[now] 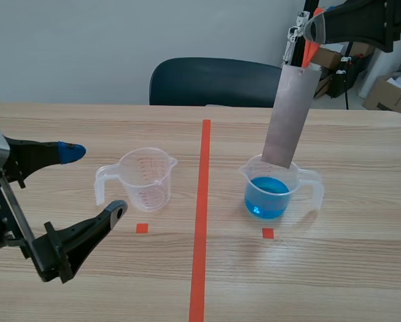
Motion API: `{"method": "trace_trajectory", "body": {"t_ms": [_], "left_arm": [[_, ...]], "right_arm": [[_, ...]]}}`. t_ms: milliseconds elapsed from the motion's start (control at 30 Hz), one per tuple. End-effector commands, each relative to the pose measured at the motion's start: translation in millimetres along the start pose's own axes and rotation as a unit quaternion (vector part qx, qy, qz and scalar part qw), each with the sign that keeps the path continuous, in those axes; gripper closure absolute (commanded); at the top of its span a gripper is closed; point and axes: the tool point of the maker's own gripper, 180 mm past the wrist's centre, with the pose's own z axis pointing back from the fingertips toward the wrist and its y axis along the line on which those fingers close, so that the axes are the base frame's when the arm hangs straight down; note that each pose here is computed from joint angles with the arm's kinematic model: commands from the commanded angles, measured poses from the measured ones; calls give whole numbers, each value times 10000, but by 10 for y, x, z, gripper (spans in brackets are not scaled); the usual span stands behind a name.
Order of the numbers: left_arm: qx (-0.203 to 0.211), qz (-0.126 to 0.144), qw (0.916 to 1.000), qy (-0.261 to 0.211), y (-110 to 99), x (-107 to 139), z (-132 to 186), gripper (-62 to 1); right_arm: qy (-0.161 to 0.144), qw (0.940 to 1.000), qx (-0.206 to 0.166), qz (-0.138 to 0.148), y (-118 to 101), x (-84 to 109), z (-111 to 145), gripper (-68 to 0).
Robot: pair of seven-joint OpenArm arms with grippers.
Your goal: Do the redox reaction experiment. lower the plate into the blue solution
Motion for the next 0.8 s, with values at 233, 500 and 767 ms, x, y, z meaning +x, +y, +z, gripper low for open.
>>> {"method": "trace_trajectory", "body": {"t_ms": [233,500,767], "left_arm": [[66,209,9998,26,-83,-58,437,-623],[185,389,9990,-87,-150,-41,704,-623],[359,565,9975,-220,-205,4,963,-623]], "right_arm": [[-69,9999,-106,9,-111,22,-6,-4],[22,9997,-241,-79,-217,-99,-53,-4],[24,9996,-250,-134,-237,-146,-112,-4]]}}
